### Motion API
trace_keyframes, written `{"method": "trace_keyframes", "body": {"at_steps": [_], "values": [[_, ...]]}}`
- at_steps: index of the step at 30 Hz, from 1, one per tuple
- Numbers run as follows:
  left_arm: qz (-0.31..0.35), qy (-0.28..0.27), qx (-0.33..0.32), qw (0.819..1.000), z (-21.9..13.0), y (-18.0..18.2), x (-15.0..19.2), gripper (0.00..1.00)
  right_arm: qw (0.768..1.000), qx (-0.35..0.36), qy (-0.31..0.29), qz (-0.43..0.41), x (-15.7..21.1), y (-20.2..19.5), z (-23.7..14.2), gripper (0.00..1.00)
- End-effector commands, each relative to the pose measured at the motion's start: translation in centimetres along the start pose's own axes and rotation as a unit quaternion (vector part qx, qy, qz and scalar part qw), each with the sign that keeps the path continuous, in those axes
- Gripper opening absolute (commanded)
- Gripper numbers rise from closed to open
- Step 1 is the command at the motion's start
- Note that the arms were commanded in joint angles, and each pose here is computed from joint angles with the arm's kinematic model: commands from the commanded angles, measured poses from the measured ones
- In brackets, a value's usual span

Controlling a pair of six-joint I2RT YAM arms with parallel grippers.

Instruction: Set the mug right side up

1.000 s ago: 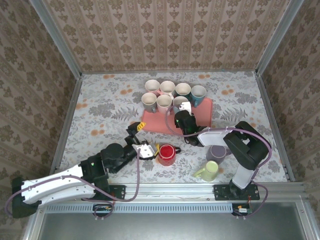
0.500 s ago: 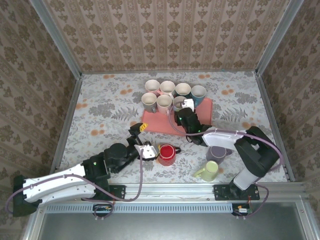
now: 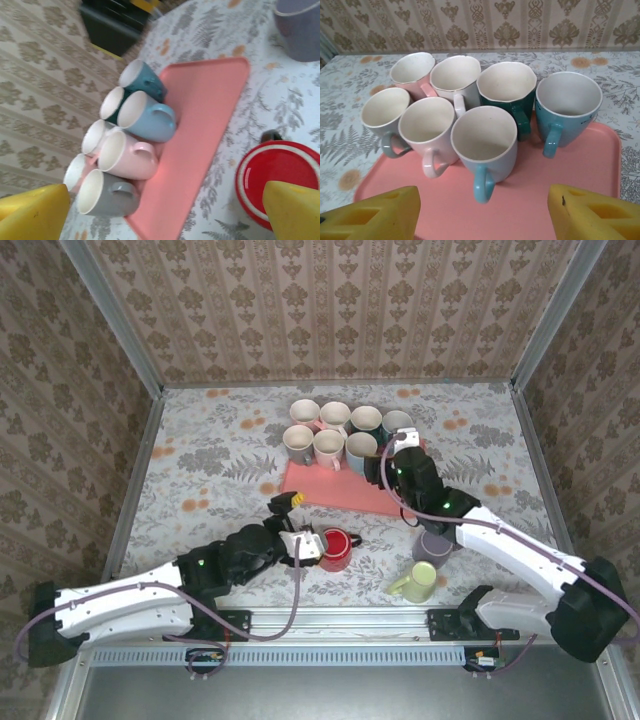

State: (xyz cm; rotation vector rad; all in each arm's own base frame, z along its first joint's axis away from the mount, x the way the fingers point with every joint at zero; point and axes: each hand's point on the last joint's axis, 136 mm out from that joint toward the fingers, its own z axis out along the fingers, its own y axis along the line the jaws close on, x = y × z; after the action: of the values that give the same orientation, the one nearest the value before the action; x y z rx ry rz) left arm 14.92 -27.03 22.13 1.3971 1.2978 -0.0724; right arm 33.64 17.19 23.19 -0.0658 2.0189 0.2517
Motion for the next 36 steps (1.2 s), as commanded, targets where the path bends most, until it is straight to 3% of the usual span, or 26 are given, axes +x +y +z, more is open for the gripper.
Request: {"method": "trace_keyframes", "body": {"at_steps": [1,4,8,16,23,32,36], "values": [[-0.024,-0.014,0.074,0.997,0.2,-1.9,-2.0,1.0,0.999,0.024,0.047,-0.003,0.4,-1.5,-2.5,0.68],[-0.046,-0.014,0.134,0.99,1.1,-3.7,-3.4,1.0,0.997,0.039,0.027,0.052,-0.9,-3.4,-4.3,0.64],[-0.079,0.01,0.209,0.975,2.9,-6.6,-5.1,0.99,0.994,0.041,0.025,0.098,-1.8,-5.2,-6.0,0.65],[-0.115,0.039,0.266,0.956,8.0,-10.3,-8.7,0.98,0.989,0.093,-0.02,0.117,-3.0,-8.5,-9.3,0.73],[-0.116,0.079,0.373,0.917,10.4,-15.1,-11.0,0.96,0.985,0.113,-0.056,0.114,-4.6,-10.2,-12.2,0.73],[-0.147,0.152,0.425,0.88,12.6,-18.0,-11.7,0.95,0.985,0.116,-0.075,0.104,-5.2,-10.7,-13.5,0.74],[-0.16,0.196,0.447,0.858,12.7,-19.3,-11.1,0.89,0.984,0.121,-0.079,0.105,-5.1,-11.0,-13.7,0.75]]}}
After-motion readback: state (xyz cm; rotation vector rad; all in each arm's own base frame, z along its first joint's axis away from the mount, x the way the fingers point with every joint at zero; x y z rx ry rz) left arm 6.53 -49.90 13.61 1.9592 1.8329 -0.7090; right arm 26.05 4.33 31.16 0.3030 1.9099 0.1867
